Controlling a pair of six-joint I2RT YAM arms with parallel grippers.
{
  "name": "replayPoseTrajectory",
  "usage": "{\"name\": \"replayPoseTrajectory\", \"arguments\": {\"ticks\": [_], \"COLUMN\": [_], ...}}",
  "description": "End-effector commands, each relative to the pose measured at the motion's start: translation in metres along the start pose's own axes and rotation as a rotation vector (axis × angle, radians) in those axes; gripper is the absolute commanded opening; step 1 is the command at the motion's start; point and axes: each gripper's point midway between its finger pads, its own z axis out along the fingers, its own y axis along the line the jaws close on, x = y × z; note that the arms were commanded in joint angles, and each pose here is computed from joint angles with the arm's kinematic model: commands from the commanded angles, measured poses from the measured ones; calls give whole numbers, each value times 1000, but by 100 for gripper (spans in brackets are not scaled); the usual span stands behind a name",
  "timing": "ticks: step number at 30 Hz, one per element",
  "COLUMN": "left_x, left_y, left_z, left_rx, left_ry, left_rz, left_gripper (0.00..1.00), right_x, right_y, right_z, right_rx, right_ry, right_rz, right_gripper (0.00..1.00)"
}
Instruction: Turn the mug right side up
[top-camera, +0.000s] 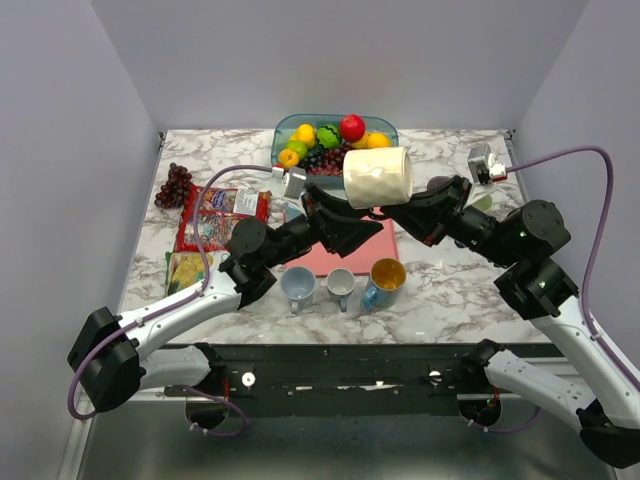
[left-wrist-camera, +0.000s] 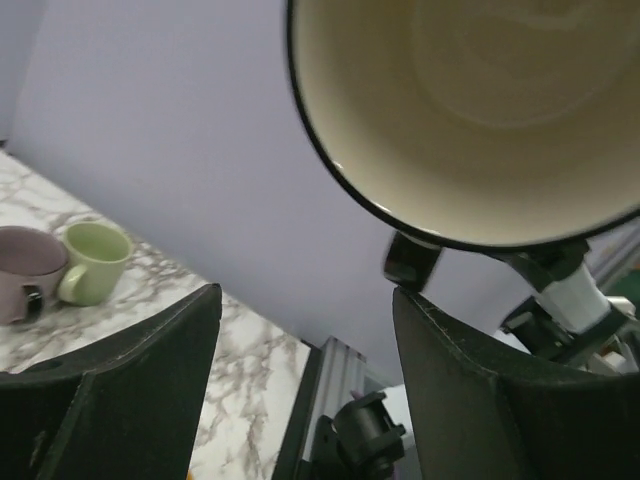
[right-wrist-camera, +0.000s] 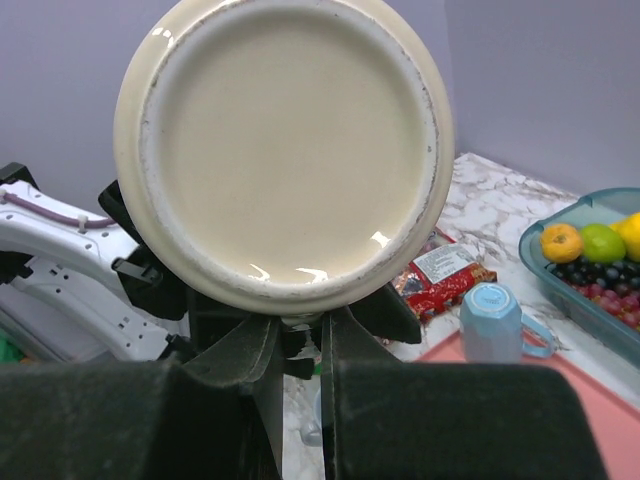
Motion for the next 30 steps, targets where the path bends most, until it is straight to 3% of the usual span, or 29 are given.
{"name": "replayPoseTrajectory", "arguments": {"ticks": [1,8,10,15,23,30], "left_x": [-8,-5,-7,-15,-27,-20], "left_y": [-47,-62,-61,-59,-63,-58], "left_z": [2,-1,-1,-2,-2,6], "left_rx": [187,233,226,207,224,220], "left_ry": [-32,-63,-77,-127,-190,-170], "left_rz": [27,43,40,39,28,-2], "left_gripper": [79,82,79,61,54,45], "right_x": [-22,-26,-24,-23,-14,-7], "right_y": [14,21,24,35,41,41], "right_z": [-7,-14,-14,-19,-22,-20], "right_rx": [-42,-63,-79,-125,-164,-170], "right_ry": [-90,-102,-95,-83,-53,-49], "right_rz": [-16,-18,-9,3,46,91], "right_gripper": [1,1,1,1,1,1]}}
